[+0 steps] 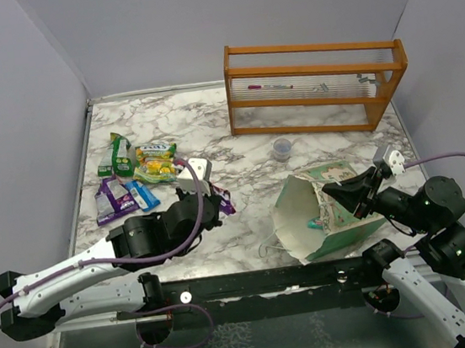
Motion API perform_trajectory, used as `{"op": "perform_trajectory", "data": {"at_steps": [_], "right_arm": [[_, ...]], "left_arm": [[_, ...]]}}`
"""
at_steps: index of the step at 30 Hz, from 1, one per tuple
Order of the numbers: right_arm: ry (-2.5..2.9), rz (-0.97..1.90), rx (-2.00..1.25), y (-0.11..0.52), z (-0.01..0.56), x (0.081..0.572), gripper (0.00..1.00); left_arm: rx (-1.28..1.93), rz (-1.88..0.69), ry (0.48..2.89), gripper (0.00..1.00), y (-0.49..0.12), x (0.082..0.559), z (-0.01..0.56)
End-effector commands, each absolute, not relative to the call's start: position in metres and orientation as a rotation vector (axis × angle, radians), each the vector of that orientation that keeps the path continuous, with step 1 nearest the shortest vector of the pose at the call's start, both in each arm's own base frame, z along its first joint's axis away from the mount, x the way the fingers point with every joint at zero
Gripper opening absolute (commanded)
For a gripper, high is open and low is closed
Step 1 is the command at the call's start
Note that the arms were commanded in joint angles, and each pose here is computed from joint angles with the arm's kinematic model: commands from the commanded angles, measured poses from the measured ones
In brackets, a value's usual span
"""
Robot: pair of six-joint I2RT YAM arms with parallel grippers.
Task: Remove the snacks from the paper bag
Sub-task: Place the snack at the center of the board.
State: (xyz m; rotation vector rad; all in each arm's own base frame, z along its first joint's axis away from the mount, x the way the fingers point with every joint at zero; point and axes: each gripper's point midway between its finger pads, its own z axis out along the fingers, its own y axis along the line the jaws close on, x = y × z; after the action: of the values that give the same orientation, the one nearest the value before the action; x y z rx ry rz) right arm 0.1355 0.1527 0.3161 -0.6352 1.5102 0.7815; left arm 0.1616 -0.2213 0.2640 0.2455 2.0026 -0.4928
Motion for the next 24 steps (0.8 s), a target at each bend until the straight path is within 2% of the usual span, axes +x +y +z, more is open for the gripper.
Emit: {"op": "perform_trajectory", "data": {"at_steps": [1,11,24], "right_arm": [[1.488,0.766,-0.606,0.15,0.322,0.14,0.02],[1.486,0.766,-0.606,0.15,0.322,0.14,0.02],[1.478,0.762,-0.602,0.149,0.323,0.139,0.02]], "left_arm": [[0.142,-0.407,2.012,0.0,-0.204,0.178,0.257],[0.058,-0.234,2.163,0.0,-0.164,0.213,0.208],[0.006,-0.107,2.28,0.0,-0.119,0.263,0.188]]}}
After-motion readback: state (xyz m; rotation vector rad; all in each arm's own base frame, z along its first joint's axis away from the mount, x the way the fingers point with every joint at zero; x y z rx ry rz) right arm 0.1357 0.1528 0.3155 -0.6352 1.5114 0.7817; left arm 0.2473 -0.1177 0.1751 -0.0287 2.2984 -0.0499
